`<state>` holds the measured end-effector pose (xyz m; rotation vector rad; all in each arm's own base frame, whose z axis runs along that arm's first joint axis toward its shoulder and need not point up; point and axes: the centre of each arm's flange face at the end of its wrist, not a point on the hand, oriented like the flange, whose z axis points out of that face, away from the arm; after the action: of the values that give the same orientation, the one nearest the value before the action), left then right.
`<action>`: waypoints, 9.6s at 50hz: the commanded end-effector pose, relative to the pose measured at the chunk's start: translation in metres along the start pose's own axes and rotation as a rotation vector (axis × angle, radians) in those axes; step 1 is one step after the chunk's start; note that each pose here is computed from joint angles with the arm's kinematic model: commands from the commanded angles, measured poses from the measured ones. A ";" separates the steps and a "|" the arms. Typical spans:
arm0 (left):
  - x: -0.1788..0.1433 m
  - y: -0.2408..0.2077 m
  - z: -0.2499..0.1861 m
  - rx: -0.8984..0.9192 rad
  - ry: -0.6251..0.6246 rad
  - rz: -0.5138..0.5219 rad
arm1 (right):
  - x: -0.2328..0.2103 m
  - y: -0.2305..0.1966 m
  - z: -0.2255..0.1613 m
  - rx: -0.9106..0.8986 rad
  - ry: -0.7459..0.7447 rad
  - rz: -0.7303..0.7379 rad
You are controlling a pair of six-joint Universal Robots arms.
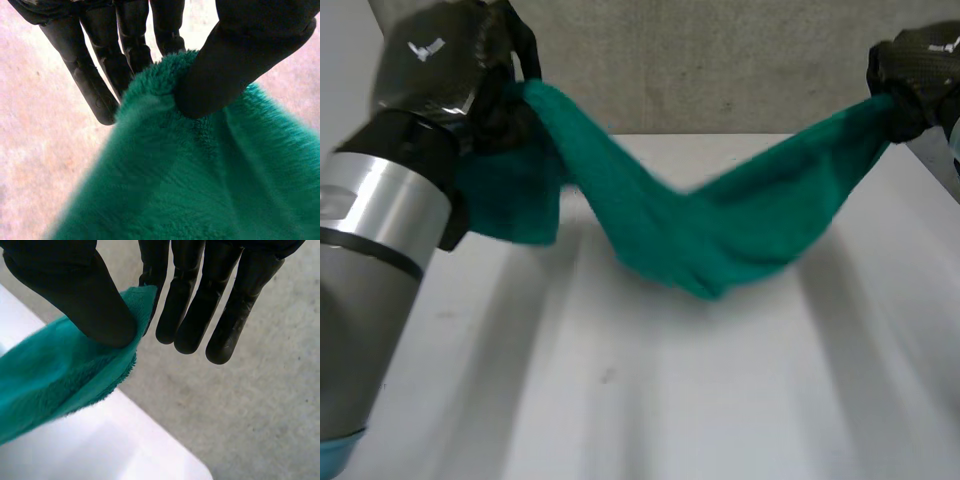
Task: Fold the towel.
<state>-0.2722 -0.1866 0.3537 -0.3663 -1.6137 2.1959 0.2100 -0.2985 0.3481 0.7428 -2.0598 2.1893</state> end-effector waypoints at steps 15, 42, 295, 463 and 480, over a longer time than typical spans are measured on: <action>-0.015 0.108 0.020 -0.317 -0.025 0.045 | -0.074 0.114 0.117 -0.113 -0.151 0.027; -0.071 0.134 0.060 -0.332 -0.177 0.068 | -0.063 0.084 0.002 -0.277 -0.217 0.039; -0.129 0.225 0.050 -0.447 -0.209 0.516 | -0.090 0.182 0.052 -0.366 -0.294 -0.098; -0.103 0.237 0.093 -0.310 0.045 0.734 | -0.058 0.189 0.027 -0.599 -0.371 0.081; -0.103 0.237 0.092 -0.314 0.044 0.735 | -0.028 0.173 0.083 -0.312 -0.069 0.112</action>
<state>-0.2565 -0.3742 0.1532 -1.2606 -2.0248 2.3646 0.2023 -0.3743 0.1528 0.8579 -2.5963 1.6251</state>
